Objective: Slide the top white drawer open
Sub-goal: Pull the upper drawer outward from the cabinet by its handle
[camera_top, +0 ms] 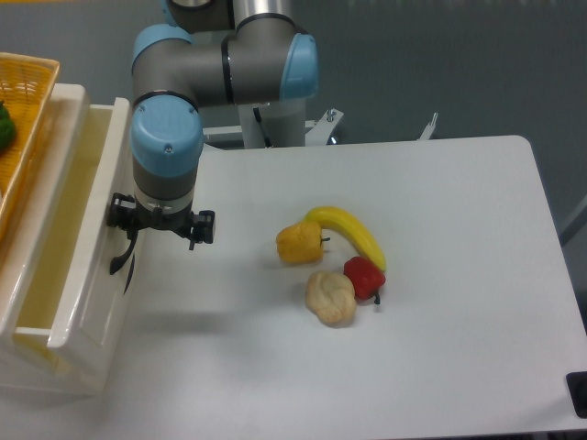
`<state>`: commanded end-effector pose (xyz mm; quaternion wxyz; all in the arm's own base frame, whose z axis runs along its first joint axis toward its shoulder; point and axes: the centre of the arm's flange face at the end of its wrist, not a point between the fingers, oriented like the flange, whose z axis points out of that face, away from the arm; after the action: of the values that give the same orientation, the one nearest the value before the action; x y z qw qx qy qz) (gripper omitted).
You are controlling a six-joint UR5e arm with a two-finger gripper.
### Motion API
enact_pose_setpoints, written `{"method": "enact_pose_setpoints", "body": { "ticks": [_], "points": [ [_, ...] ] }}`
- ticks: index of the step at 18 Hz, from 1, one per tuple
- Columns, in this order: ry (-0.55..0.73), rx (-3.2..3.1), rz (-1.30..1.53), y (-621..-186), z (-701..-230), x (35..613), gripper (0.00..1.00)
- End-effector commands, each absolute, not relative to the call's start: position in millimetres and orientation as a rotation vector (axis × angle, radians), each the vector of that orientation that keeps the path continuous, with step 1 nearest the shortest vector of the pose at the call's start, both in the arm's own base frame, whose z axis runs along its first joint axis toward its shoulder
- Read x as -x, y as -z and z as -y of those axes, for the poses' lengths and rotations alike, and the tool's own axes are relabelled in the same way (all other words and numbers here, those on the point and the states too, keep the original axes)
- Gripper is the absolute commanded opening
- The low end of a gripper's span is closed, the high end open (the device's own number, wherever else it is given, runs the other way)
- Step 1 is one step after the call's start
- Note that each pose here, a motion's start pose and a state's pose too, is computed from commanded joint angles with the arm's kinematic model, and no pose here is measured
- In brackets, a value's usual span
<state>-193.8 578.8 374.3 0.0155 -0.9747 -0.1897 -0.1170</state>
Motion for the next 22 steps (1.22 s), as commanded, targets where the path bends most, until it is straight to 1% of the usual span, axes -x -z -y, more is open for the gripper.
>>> {"method": "enact_pose_setpoints", "body": {
  "ticks": [16, 22],
  "points": [
    [0.352, 2.97, 0.76, -378.5, -552.1, 263.0, 1.0],
    [0.356, 2.959, 0.79, -378.4, -546.9, 273.7, 1.0]
  ]
}}
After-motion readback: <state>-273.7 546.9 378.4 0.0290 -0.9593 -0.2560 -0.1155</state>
